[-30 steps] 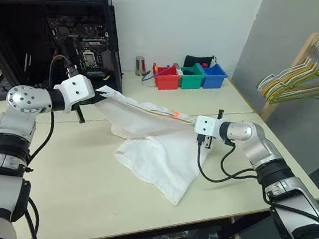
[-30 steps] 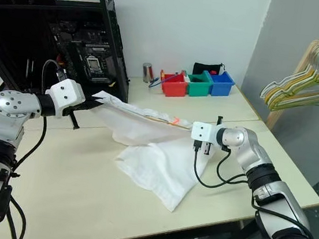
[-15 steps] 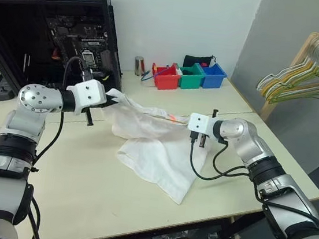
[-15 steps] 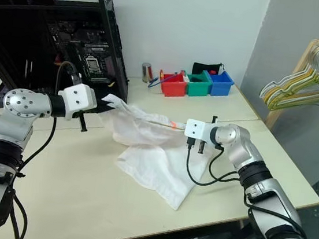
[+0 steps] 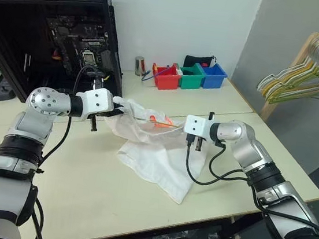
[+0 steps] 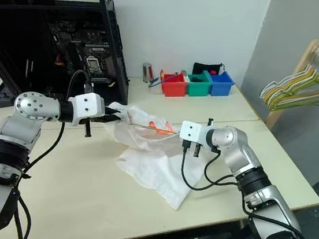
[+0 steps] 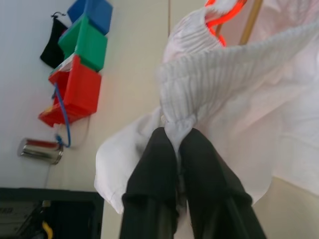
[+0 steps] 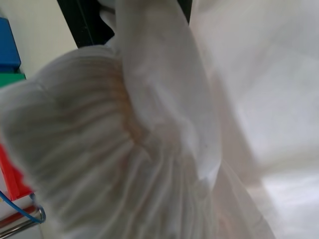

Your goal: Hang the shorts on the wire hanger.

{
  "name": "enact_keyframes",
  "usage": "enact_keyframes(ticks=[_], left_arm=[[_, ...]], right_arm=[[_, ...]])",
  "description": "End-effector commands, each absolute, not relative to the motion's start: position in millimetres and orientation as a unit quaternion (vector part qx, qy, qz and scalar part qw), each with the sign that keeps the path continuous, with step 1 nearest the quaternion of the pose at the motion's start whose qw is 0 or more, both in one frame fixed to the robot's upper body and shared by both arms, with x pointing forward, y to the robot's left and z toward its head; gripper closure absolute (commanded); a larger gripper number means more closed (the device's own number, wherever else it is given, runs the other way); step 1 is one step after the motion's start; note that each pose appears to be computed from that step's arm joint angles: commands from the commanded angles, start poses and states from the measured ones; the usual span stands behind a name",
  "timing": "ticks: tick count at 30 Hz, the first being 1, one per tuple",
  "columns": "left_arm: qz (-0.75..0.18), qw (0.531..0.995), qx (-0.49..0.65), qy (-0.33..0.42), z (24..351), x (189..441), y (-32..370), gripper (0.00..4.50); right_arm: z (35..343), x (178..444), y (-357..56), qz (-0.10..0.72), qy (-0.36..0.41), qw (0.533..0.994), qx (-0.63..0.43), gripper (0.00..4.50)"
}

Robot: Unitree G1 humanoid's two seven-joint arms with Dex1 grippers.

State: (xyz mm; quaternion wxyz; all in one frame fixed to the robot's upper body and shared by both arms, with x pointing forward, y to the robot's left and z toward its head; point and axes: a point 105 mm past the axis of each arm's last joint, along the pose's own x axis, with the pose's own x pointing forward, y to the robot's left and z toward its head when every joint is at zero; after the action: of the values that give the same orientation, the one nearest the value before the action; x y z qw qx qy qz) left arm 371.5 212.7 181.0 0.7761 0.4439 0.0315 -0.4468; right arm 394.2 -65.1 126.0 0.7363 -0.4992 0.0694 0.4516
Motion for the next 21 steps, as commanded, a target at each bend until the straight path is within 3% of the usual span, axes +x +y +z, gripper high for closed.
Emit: enact_keyframes(ticks=[1,4,9,13,17,21], left_arm=[[-0.457,0.777,0.432,0.016,208.2,363.9,209.1,3.01],[-0.511,0.768,0.375,0.088,221.5,341.0,212.2,2.41],[-0.512,0.793,0.307,0.124,256.8,329.2,227.6,2.41],[-0.462,0.830,0.287,0.120,276.8,336.1,257.2,2.41],[-0.395,0.825,0.358,0.188,249.8,340.0,305.8,2.41],[-0.387,0.820,0.392,0.154,236.6,356.2,299.8,2.41]], right_arm=[[144.4,394.7,-62.5,0.444,0.039,0.745,-0.497,4.50],[141.5,396.7,-64.8,0.441,0.046,0.749,-0.493,4.50],[139.6,401.5,-68.2,0.437,0.053,0.754,-0.488,4.50],[138.4,405.1,-70.8,0.432,0.056,0.756,-0.489,4.50],[142.6,408.0,-73.0,0.427,0.051,0.757,-0.493,4.50],[151.7,406.9,-69.2,0.429,0.040,0.756,-0.493,4.50]])
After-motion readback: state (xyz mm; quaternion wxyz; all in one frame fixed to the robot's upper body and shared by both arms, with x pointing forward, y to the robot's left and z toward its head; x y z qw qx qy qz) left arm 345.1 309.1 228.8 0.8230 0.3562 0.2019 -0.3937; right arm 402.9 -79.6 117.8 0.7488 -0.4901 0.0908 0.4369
